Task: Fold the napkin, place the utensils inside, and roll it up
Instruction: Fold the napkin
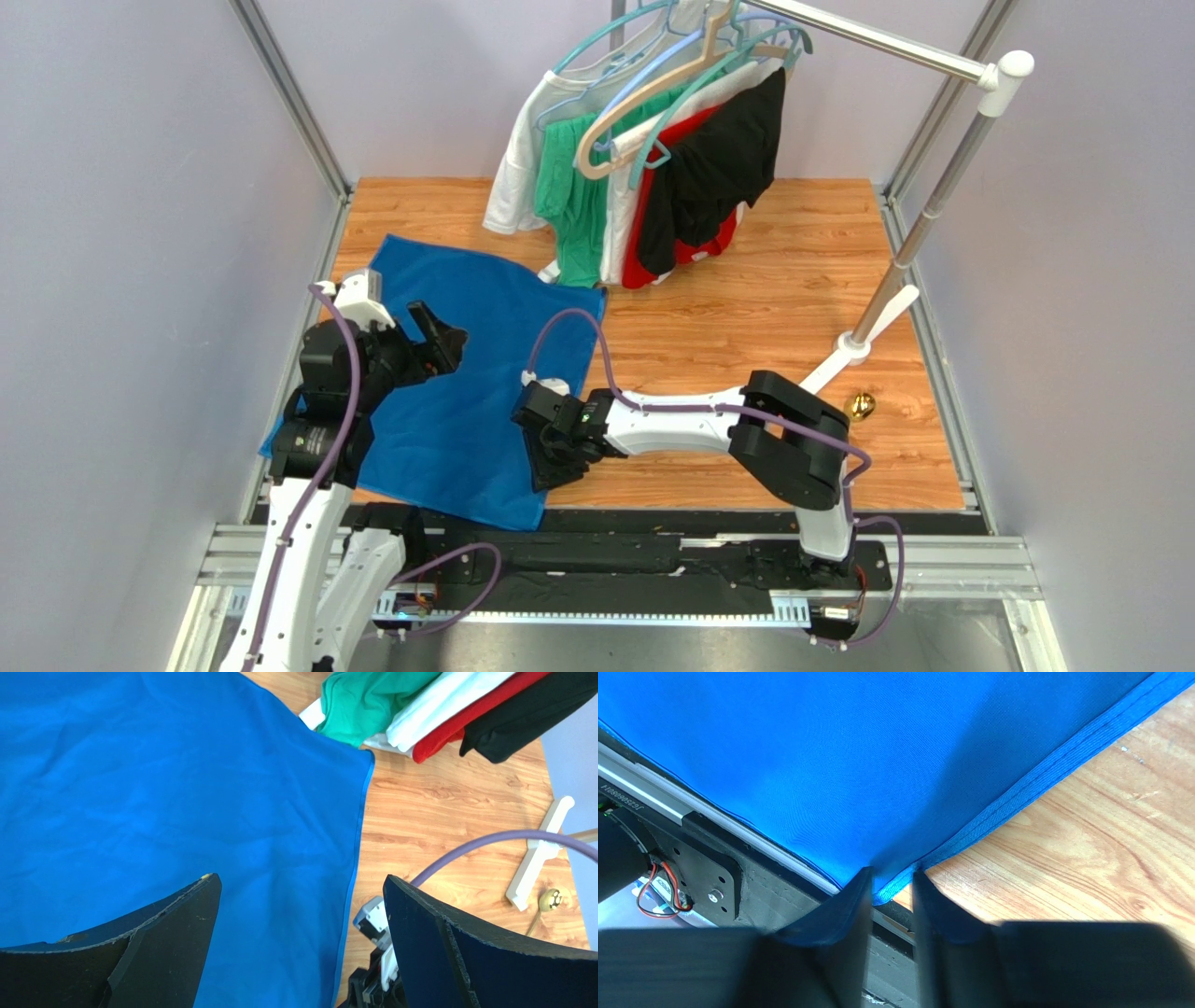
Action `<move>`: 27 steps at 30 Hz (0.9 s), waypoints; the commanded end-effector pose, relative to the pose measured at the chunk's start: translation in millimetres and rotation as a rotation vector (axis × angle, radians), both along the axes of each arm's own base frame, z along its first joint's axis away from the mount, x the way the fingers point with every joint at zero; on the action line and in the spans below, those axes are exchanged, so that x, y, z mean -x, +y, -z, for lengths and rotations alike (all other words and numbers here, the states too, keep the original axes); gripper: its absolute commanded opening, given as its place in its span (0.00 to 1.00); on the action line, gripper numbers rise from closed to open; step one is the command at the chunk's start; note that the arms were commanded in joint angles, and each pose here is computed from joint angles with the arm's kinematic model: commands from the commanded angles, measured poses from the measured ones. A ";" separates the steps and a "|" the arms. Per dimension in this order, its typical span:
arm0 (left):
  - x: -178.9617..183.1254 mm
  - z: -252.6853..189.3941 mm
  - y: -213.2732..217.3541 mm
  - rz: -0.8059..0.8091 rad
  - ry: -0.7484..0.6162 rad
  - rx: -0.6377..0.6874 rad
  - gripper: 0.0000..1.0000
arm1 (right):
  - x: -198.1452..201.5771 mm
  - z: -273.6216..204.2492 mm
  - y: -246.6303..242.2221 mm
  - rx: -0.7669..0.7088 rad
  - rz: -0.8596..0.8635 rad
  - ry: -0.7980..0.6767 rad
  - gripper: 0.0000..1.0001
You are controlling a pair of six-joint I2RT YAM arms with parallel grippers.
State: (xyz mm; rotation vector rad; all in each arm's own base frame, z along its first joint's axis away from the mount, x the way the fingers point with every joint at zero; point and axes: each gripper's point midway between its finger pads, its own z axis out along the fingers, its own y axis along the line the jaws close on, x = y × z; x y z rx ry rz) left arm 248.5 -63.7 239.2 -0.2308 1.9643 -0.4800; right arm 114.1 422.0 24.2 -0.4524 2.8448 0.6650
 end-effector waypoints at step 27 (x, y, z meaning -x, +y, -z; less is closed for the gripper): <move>14.0 -5.5 -3.4 0.019 -0.047 -0.012 0.94 | -19.6 17.6 0.0 0.088 0.090 0.009 0.42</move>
